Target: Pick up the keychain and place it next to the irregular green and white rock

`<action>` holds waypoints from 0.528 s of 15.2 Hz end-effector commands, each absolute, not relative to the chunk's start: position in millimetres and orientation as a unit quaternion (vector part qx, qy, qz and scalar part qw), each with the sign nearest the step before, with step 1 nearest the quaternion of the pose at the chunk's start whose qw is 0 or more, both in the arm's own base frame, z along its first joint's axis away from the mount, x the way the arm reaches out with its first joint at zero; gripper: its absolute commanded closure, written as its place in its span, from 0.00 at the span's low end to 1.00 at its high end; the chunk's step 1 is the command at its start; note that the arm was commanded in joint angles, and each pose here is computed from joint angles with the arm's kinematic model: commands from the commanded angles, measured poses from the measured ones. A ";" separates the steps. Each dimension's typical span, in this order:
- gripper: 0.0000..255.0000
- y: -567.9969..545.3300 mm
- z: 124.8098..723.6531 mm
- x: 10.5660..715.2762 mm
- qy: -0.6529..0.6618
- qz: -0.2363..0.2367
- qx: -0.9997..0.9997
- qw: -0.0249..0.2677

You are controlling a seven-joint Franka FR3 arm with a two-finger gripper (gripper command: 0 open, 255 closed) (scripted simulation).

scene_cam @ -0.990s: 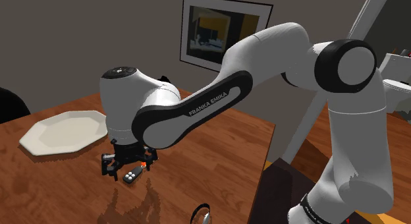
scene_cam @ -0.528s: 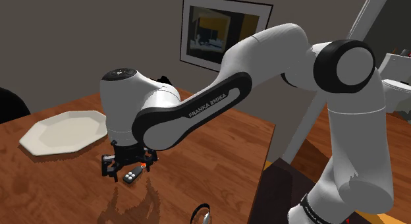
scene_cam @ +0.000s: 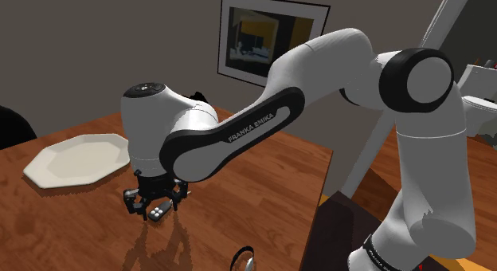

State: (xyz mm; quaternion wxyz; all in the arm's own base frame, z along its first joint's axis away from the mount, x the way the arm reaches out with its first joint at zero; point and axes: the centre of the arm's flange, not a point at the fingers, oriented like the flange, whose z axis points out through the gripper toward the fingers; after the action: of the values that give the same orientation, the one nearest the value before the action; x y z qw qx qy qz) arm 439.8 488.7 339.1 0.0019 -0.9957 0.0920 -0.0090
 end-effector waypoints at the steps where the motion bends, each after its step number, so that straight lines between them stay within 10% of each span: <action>1: 1.00 488.7 339.2 439.8 0.092 -0.009 -0.996 0.002; 8: 1.00 488.7 370.8 439.8 0.092 -0.009 -0.996 0.002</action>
State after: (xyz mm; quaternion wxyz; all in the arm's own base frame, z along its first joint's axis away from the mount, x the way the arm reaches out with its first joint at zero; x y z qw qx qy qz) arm 439.8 488.3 365.5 0.0020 -0.9957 0.0920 -0.0091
